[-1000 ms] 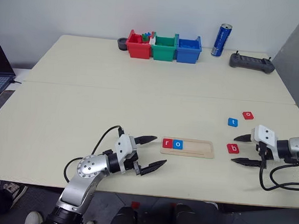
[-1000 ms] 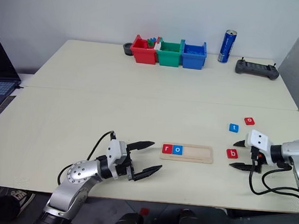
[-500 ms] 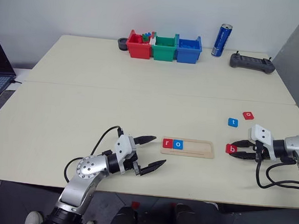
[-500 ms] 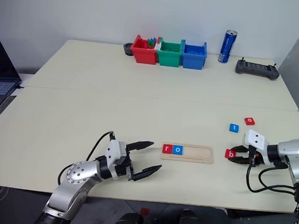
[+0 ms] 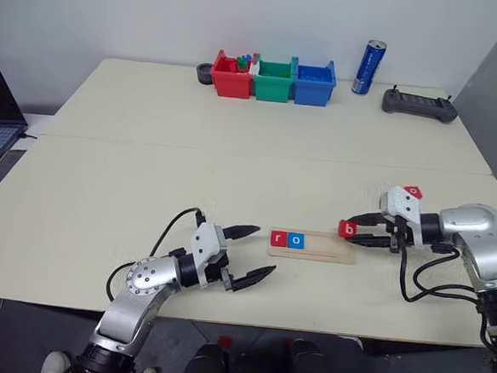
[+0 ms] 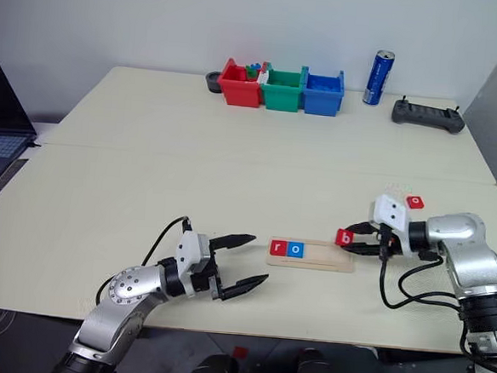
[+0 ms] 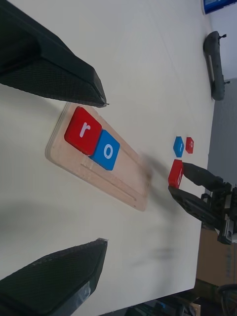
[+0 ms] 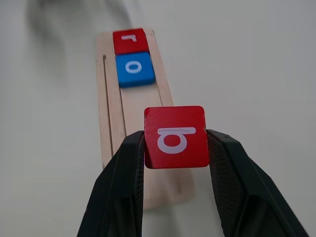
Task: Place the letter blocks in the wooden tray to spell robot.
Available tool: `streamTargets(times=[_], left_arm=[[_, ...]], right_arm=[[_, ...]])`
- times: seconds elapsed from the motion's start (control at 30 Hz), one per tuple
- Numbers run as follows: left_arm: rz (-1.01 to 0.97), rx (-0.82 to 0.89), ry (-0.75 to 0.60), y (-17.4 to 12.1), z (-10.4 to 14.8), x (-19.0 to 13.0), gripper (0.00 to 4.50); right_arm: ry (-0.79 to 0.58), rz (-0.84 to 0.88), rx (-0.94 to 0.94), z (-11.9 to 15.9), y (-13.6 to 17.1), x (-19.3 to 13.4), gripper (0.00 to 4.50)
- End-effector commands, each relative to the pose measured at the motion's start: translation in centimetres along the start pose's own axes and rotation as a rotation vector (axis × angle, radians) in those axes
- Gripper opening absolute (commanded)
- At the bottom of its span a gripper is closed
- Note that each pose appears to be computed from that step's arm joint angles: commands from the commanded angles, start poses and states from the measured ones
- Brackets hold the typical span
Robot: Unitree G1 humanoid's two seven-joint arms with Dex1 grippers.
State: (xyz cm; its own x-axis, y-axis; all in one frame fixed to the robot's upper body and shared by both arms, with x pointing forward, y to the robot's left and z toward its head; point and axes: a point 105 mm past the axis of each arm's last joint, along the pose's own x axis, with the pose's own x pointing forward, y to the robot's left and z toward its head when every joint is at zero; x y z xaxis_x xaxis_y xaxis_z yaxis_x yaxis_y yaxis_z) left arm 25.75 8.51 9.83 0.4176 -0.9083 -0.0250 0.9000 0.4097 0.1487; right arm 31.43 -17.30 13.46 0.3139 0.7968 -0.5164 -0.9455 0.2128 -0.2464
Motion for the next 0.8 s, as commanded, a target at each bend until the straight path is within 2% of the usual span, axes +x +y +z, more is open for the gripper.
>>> streamTargets(times=[0.03,0.27,0.8], left_arm=[[-0.005,0.034,-0.041,0.0,1.7,0.1,4.5],[-0.003,0.032,-0.039,-0.1,1.8,0.2,4.5],[0.002,0.033,-0.023,-0.1,1.2,-0.4,4.5]], right_arm=[[-0.012,-0.002,-0.053,1.5,0.4,1.0,1.45],[-0.01,0.031,-0.07,1.5,1.3,3.0,1.45],[0.032,0.048,-0.11,0.2,0.9,4.6,1.45]])
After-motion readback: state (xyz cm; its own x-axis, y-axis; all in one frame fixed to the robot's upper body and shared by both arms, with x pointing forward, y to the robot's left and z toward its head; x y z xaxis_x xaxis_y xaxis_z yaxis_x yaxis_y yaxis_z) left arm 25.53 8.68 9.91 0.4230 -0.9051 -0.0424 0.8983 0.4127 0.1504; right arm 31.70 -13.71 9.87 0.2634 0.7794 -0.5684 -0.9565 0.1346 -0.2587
